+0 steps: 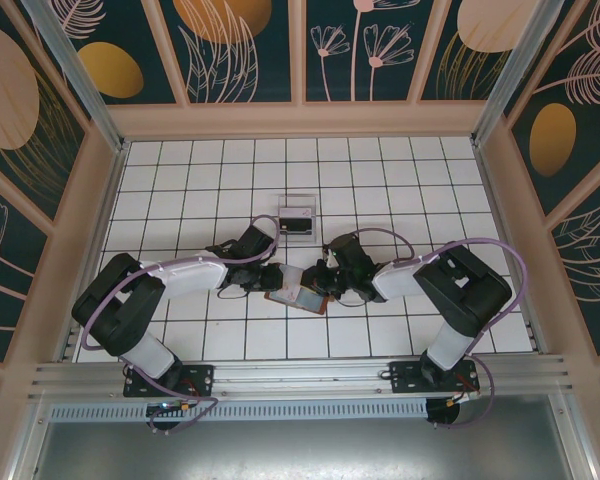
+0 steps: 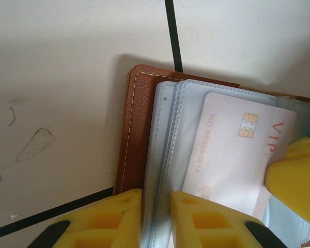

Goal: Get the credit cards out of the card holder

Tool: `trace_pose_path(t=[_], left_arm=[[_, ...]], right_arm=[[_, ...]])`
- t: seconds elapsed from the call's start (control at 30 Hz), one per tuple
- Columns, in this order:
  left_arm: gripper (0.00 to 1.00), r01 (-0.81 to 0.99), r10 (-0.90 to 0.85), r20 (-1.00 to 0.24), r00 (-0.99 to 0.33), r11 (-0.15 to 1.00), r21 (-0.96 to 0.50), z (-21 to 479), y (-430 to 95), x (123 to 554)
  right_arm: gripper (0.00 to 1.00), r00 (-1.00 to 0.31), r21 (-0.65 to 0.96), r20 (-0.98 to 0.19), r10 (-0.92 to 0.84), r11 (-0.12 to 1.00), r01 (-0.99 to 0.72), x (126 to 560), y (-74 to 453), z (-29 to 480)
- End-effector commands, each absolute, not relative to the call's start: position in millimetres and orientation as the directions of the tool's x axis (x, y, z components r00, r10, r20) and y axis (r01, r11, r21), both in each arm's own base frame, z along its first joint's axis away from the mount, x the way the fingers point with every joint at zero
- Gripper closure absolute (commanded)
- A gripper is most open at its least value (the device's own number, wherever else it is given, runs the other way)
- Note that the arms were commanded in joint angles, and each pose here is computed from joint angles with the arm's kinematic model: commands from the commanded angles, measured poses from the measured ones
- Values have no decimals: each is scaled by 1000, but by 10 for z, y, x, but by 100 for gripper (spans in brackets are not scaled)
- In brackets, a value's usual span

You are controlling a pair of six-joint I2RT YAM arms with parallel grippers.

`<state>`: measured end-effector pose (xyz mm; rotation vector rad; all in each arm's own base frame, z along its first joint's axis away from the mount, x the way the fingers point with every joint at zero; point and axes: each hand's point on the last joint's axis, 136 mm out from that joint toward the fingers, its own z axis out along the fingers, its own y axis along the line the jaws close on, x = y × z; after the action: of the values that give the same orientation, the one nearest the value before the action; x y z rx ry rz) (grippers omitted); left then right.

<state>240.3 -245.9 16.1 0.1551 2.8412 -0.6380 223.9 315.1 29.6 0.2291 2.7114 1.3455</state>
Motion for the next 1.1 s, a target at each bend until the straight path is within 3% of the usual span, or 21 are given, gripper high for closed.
trace_pose_path(t=[0.0, 0.33, 1.07], left_arm=[[77, 122, 96, -103, -990, 952, -282, -224, -2162, 2067], [72, 110, 83, -130, -988, 969, -220, -180, -2061, 2134], [72, 109, 81, -130, -988, 969, -221, -156, -2054, 2129]], right_arm=[[91, -986, 793, -7, 165, 602, 95, 2173, 3140, 280], [95, -987, 735, -19, 162, 671, 95, 2123, 2981, 249], [97, -985, 677, -52, 163, 731, 85, 2069, 2744, 439]])
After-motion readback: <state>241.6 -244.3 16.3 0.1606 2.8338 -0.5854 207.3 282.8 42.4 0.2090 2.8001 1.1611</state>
